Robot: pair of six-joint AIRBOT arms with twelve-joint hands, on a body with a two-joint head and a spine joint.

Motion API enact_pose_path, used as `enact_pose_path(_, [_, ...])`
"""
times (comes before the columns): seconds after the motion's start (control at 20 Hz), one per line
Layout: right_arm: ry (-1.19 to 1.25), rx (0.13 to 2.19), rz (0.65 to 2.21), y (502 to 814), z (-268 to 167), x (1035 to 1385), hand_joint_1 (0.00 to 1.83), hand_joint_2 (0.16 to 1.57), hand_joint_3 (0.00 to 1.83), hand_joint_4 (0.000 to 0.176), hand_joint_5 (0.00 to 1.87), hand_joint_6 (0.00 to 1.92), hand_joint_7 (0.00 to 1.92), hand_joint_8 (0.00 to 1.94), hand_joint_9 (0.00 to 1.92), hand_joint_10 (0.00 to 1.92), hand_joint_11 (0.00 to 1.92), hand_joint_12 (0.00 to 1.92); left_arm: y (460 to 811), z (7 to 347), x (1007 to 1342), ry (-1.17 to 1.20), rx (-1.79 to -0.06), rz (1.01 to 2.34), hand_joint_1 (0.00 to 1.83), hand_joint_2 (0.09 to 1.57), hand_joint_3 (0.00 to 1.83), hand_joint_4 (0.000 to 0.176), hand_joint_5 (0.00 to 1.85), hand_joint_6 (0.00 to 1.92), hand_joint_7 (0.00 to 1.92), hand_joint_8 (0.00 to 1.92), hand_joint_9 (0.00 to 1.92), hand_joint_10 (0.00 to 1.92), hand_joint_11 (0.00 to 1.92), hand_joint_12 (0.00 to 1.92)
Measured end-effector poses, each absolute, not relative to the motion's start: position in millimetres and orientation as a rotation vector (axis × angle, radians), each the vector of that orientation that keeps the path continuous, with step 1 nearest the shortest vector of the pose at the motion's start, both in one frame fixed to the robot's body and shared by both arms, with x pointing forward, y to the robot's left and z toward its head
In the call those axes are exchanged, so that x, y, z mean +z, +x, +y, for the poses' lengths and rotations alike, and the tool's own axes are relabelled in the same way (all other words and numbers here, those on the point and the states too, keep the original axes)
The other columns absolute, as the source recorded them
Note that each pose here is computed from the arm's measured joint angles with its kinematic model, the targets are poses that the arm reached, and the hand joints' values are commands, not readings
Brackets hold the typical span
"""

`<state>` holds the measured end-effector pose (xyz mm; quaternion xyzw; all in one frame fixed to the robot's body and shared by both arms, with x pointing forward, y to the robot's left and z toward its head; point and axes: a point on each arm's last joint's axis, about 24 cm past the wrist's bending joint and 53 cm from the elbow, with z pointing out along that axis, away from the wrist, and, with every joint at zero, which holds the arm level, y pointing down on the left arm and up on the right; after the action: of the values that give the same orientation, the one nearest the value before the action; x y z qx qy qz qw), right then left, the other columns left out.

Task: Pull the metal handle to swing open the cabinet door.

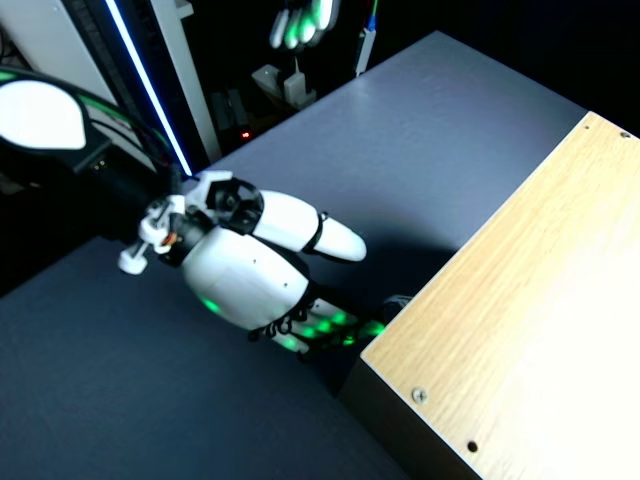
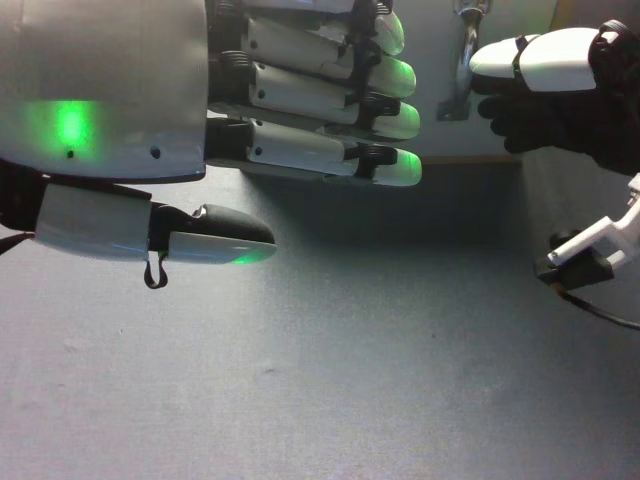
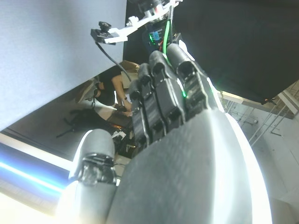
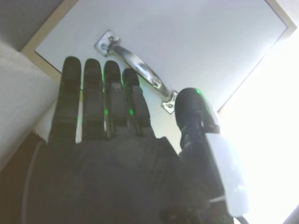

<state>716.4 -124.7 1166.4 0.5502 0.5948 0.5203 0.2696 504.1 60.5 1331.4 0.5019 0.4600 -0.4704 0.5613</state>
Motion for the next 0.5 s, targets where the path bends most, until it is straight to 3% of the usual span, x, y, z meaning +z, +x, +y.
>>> enact_pose_path(0.5, [1.446, 1.455, 1.699, 695, -113, 1163, 0.0, 1.57, 0.02, 0.0, 0.24, 0.0, 0.25, 0.0, 0.23, 0.0, 0.0, 0.67, 504, 60, 1331, 1.183, -1.108, 1.084, 0.0, 1.57, 0.06, 0.0, 0.38, 0.0, 0.41, 0.0, 0.39, 0.0, 0.03, 0.81])
